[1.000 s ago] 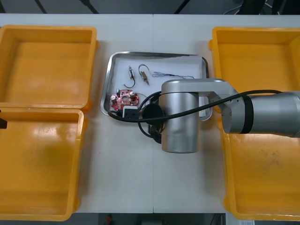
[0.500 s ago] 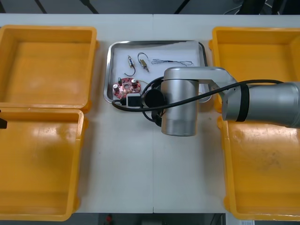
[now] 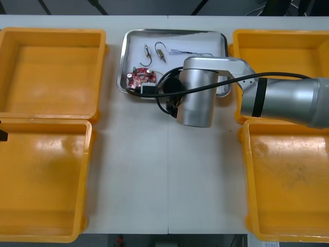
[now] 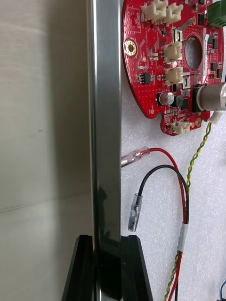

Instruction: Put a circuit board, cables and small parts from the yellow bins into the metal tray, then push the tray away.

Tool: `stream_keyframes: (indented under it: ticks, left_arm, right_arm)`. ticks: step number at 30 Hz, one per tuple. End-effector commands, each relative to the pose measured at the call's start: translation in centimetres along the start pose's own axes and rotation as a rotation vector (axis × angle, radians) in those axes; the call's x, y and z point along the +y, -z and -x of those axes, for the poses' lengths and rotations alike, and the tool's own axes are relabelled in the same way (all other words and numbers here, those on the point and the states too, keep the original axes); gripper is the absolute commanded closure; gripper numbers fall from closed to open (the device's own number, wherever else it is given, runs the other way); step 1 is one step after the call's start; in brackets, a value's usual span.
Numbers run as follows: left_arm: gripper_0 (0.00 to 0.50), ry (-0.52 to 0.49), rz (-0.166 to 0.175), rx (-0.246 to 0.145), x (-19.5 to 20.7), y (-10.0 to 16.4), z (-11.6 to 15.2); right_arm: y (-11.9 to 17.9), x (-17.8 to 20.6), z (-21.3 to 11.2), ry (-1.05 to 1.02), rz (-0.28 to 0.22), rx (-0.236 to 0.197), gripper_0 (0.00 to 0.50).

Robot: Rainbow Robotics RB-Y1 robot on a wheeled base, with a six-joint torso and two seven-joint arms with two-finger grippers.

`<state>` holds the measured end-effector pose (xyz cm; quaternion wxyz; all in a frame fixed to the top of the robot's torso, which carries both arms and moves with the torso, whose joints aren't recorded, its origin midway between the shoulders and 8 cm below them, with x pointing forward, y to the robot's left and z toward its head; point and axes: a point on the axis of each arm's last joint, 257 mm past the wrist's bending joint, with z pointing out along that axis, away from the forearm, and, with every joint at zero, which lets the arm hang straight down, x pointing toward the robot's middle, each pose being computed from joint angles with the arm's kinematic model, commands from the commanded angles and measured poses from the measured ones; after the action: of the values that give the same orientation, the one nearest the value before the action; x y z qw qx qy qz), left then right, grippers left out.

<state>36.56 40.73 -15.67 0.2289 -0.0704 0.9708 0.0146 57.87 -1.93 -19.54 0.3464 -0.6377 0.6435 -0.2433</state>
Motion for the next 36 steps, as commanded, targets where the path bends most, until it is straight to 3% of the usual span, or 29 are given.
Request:
stream_keyframes:
  ticks: [1, 15, 23, 29, 31, 32, 33, 36]
  left_arm:
    - [0.0, 0.018, 0.043, -0.034, 1.1, 1.2, 0.9]
    - [0.0, 0.018, 0.043, -0.034, 1.1, 1.2, 0.9]
    - [0.0, 0.018, 0.043, -0.034, 1.1, 1.2, 0.9]
    - [0.0, 0.018, 0.043, -0.034, 1.1, 1.2, 0.9]
    - [0.0, 0.018, 0.043, -0.034, 1.1, 1.2, 0.9]
    - [0.0, 0.018, 0.043, -0.034, 1.1, 1.2, 0.9]
    - [0.0, 0.018, 0.043, -0.034, 1.1, 1.2, 0.9]
    - [0.0, 0.018, 0.043, -0.034, 1.1, 1.2, 0.9]
  right_arm:
    - [0.7, -3.9, 3.6, 0.074, -0.072, -0.07, 0.5]
    - [-0.7, -7.7, 5.2, 0.07, -0.138, -0.185, 0.5]
    - [-1.3, -8.5, 4.9, 0.072, -0.153, -0.191, 0.5]
    - [-1.6, -8.2, 4.9, 0.072, -0.147, -0.187, 0.309]
    - [-1.5, -8.0, 5.2, 0.072, -0.144, -0.191, 0.178]
    - [-1.6, -7.8, 5.2, 0.062, -0.135, -0.192, 0.051]
    - [-1.5, -7.7, 5.3, 0.057, -0.129, -0.193, 0.0]
    - [-1.1, -7.4, 5.8, 0.061, -0.12, -0.196, 0.0]
